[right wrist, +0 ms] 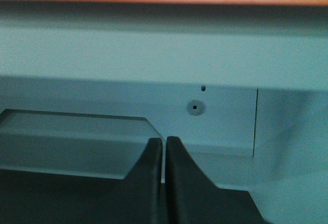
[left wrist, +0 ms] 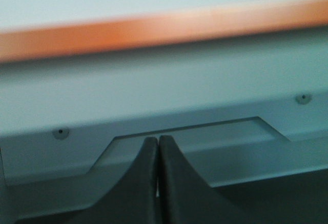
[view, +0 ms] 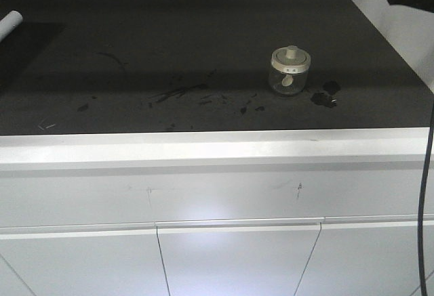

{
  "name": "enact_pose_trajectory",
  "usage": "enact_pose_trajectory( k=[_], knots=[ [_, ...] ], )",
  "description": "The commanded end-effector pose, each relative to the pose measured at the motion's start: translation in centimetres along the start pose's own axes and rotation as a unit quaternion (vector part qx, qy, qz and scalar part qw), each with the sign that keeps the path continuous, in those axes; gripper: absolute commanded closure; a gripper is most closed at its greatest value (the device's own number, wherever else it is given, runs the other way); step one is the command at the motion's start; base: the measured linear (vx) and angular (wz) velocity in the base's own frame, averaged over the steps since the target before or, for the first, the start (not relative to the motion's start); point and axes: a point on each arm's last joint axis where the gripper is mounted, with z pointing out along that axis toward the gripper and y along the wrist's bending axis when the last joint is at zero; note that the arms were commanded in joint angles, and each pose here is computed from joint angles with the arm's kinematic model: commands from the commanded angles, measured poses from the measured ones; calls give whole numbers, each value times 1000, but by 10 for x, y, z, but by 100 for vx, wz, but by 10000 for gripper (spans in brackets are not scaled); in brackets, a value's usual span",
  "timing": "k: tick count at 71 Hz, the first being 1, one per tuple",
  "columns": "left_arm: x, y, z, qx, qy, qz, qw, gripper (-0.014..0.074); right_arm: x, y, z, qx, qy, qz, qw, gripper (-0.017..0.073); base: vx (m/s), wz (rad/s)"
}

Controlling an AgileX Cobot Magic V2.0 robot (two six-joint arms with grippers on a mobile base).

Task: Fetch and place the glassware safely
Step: 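Release the sash and lower the right gripper toward the worktop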

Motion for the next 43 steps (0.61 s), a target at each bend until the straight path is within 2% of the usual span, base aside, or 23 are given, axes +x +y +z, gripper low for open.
enact_pose_trajectory(
  k=[1,15,24,36,43],
  knots=[
    [-20,0,-9,-1,-52,-17,998,601,-20,3,-13,-13,-56,-2,998,560,0,0],
    [0,-3,-33,2,-21,-29,999,601,-2,8,-41,-15,-23,3,1000,560,0,0],
    [9,-5,-51,4,-6,-29,1000,601,2,13,-57,-29,-14,-12,999,560,0,0],
    [23,-7,-76,6,25,-30,999,601,4,17,-71,-43,-7,-19,999,560,0,0],
    [32,-9,-90,6,55,-30,998,601,8,19,-79,-48,6,-8,999,560,0,0]
  ],
)
